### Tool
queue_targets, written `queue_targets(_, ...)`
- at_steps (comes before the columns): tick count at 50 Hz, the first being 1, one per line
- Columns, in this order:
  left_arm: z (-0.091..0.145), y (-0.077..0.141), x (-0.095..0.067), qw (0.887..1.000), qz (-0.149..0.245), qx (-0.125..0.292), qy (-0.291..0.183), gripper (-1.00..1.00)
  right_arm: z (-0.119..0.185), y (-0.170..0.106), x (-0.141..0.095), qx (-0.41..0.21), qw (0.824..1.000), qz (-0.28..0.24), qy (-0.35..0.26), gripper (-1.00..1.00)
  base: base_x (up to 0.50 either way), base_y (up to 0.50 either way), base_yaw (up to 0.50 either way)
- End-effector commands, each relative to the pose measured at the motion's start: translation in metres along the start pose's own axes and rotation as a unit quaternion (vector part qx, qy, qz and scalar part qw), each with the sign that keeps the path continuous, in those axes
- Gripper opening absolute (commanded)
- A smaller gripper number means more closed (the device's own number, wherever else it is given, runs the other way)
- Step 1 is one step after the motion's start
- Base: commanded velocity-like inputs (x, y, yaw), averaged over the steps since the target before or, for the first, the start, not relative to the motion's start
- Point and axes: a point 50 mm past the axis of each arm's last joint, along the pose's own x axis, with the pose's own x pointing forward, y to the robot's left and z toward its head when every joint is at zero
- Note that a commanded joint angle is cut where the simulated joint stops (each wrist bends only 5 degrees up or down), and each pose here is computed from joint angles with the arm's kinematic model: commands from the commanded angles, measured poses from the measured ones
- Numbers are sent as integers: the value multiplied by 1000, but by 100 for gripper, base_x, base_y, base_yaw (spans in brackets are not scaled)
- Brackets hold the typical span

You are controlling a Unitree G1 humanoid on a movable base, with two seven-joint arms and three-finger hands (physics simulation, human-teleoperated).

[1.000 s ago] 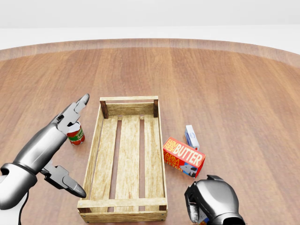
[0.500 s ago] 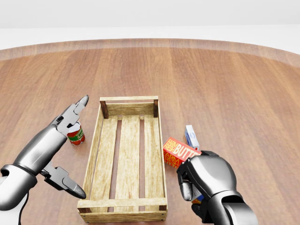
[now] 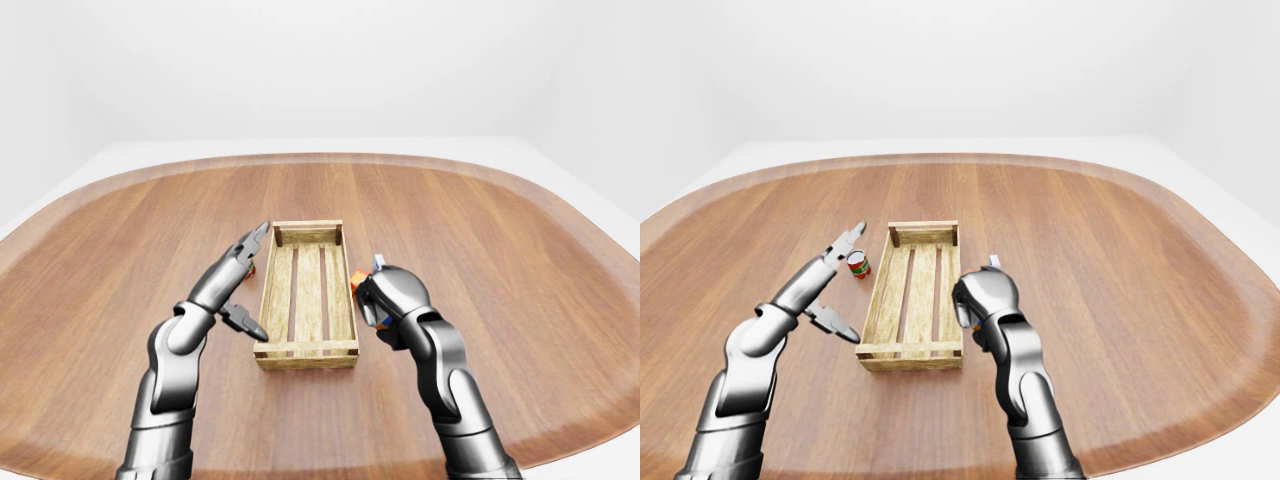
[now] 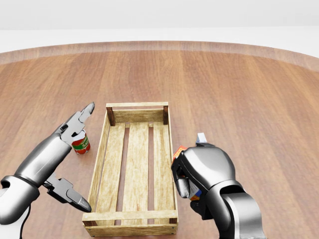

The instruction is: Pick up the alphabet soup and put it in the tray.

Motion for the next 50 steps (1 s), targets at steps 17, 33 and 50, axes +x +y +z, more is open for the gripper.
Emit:
queue_targets(17, -3, 4, -7, 1000, 7, -2, 5, 100, 35, -21, 27, -33, 998, 12, -43, -100, 0, 0, 0)
queue_targets(33, -8, -2, -4, 1000, 0, -7, 14, 100, 52, -18, 47, -54, 997, 29, -54, -100, 0, 0, 0)
queue_targets(50, -7, -3, -1, 1000, -4, -5, 14, 100, 74, -35, 54, -92, 993, 33, -66, -100, 0, 0, 0)
